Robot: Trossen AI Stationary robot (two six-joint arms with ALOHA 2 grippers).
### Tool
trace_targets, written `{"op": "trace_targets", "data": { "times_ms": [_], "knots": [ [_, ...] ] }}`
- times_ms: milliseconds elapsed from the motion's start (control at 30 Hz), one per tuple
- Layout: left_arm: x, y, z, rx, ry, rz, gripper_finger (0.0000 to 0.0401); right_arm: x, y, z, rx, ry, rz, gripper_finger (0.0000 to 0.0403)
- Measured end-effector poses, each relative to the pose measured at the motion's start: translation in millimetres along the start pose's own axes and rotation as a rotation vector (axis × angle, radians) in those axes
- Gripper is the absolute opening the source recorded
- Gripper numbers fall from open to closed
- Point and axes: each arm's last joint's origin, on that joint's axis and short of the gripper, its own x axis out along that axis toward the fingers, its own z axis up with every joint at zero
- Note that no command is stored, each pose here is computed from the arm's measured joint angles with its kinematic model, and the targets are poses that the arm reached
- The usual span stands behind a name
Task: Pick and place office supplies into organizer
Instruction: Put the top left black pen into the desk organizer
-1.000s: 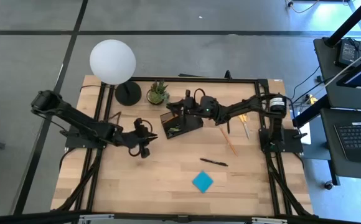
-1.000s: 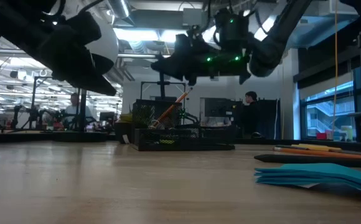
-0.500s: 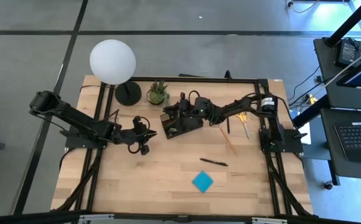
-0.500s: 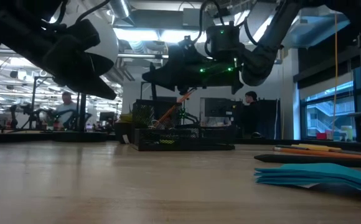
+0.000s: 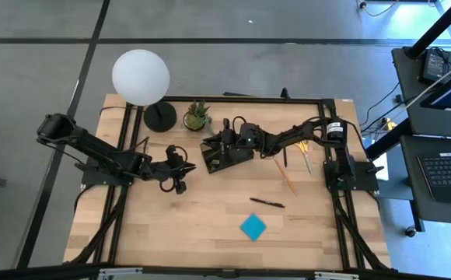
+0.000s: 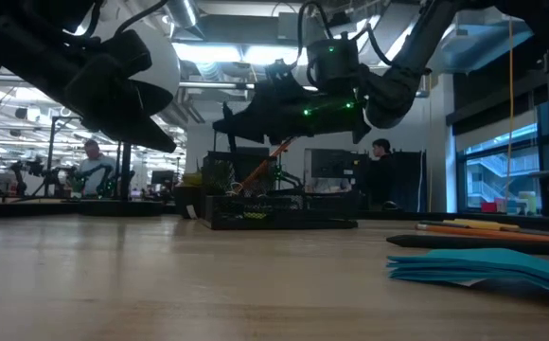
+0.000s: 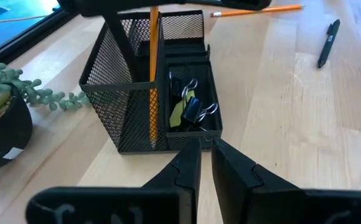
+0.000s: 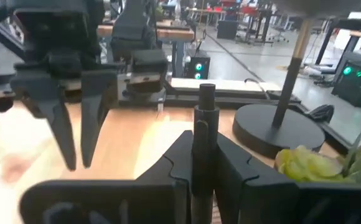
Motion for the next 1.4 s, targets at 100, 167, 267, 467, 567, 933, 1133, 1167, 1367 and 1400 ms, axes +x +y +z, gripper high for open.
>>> {"op": "trace_targets", "data": {
  "times_ms": [100, 167, 267, 467, 567, 933, 1133, 1167, 1367, 1400],
  "knots": [
    [0.0, 0.0, 0.0, 0.000, 0.000, 0.000, 0.0031, 0.0, 0.1, -2.9, -0.022, 0.025, 0.001, 0.0041],
    [0.0, 0.0, 0.0, 0.000, 0.000, 0.000, 0.0031, -0.2, 0.2, -4.2, -0.027, 0.039, 0.001, 0.0041],
    [0.0, 0.0, 0.0, 0.000, 0.000, 0.000, 0.0031, -0.2, 0.2, -5.2, -0.033, 0.052, 0.002, 0.0041],
    [0.0, 0.3, 0.1, 0.000, -0.005, 0.012, 0.0031, -0.4, 0.1, -6.1, -0.055, 0.056, -0.001, 0.0041],
    [0.0, 0.6, 0.2, 0.000, -0.008, 0.022, 0.0031, -0.6, 0.1, -5.5, -0.089, 0.042, -0.002, 0.0041],
    [0.0, 0.7, -0.2, 0.003, -0.005, 0.024, 0.0031, -0.8, 2.6, -9.1, -0.140, 0.072, 0.008, 0.0041],
    [0.0, 1.1, -1.2, 0.008, 0.004, 0.027, 0.0031, -0.5, 2.9, -8.4, -0.173, 0.067, 0.010, 0.0041],
    [0.0, 1.1, -1.2, 0.008, 0.004, 0.027, 0.0031, -0.5, 2.8, -8.3, -0.171, 0.066, 0.009, 0.0041],
    [-0.1, 1.1, -1.2, 0.008, 0.003, 0.027, 0.0031, -0.4, 2.8, -8.2, -0.166, 0.066, 0.009, 0.0053],
    [0.0, 1.1, -1.2, 0.008, 0.004, 0.027, 0.0031, -0.4, 2.8, -8.2, -0.166, 0.066, 0.009, 0.0057]
  ]
}}
